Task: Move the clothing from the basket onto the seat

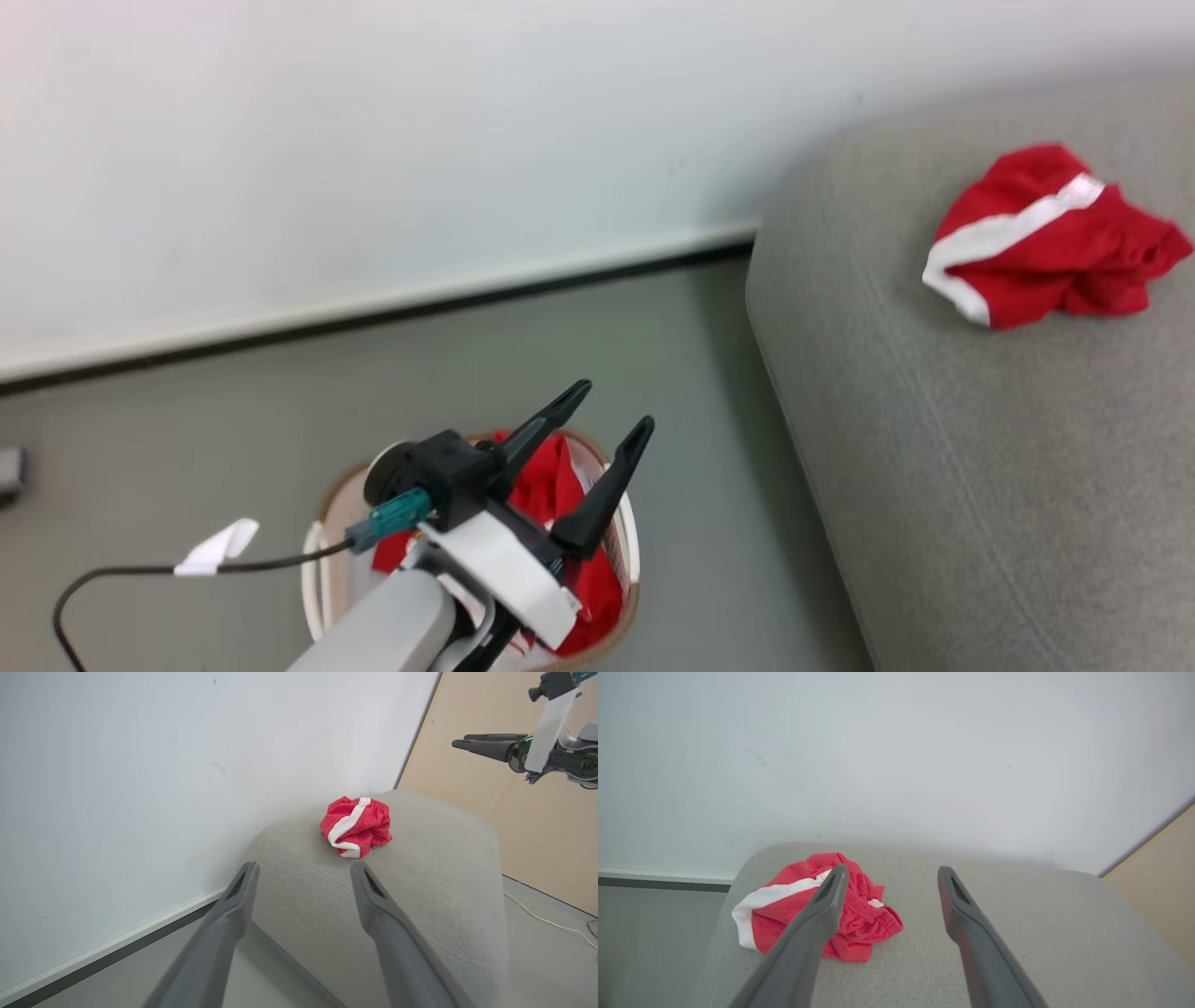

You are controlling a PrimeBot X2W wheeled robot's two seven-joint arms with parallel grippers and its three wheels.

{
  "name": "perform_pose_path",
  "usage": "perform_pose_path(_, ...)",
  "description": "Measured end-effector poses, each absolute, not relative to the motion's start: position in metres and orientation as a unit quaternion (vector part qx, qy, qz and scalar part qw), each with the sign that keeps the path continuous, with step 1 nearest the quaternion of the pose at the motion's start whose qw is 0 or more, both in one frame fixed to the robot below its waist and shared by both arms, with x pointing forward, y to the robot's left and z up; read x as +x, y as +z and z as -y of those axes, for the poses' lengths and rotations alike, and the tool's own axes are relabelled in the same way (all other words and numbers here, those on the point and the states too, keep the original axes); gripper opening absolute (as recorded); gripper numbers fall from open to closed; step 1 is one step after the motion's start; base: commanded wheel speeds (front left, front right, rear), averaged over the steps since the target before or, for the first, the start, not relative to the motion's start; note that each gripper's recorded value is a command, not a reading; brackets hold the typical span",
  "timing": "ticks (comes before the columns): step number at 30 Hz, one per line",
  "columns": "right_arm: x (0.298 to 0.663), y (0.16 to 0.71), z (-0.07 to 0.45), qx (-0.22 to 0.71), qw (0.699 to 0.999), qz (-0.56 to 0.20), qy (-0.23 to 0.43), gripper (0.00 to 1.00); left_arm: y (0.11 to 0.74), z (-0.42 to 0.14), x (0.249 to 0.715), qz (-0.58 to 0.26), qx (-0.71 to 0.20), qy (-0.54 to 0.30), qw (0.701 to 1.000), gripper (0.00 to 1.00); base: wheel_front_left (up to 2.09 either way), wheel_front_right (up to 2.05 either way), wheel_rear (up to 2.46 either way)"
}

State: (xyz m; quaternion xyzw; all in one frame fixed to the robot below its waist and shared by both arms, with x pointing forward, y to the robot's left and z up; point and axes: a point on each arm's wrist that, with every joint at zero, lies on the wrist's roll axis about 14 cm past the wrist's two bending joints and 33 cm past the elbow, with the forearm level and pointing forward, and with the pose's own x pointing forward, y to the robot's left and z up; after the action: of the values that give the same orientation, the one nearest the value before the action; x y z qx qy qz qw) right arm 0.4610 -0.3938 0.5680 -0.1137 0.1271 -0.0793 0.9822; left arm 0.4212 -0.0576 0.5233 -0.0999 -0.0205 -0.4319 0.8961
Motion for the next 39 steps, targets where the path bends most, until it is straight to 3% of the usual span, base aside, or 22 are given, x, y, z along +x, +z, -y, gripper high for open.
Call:
perform_pose_path(11, 0.441, 0.665, 0.294, -0.075, 0.993, 0.079, 0.050, 1.00, 0.575, -0.010, 0.413, 0.088, -0.083, -0.320, 0.940, 1.00, 0.00, 0.00, 0.00)
perform_pose_path(18, 0.435, 0.659, 0.233, 0.005, 0.984, 0.140, 0.106, 1.00, 0.583, -0.091, 0.421, 0.107, -0.079, -0.196, 0.971, 1.00, 0.00, 0.00, 0.00)
perform_pose_path(23, 0.421, 0.626, 0.198, 0.056, 0.981, 0.141, 0.123, 1.00, 0.573, -0.147, 0.416, 0.102, -0.085, -0.106, 0.985, 1.00, 0.00, 0.00, 0.00)
perform_pose_path(32, 0.387, 0.554, 0.171, 0.154, 0.979, 0.092, 0.094, 1.00, 0.547, -0.207, 0.390, 0.086, -0.087, 0.004, 0.993, 1.00, 0.00, 0.00, 0.00)
perform_pose_path(39, 0.368, 0.534, 0.145, 0.134, 0.982, 0.072, 0.109, 1.00, 0.526, -0.212, 0.374, 0.070, -0.084, 0.037, 0.993, 1.00, 0.00, 0.00, 0.00)
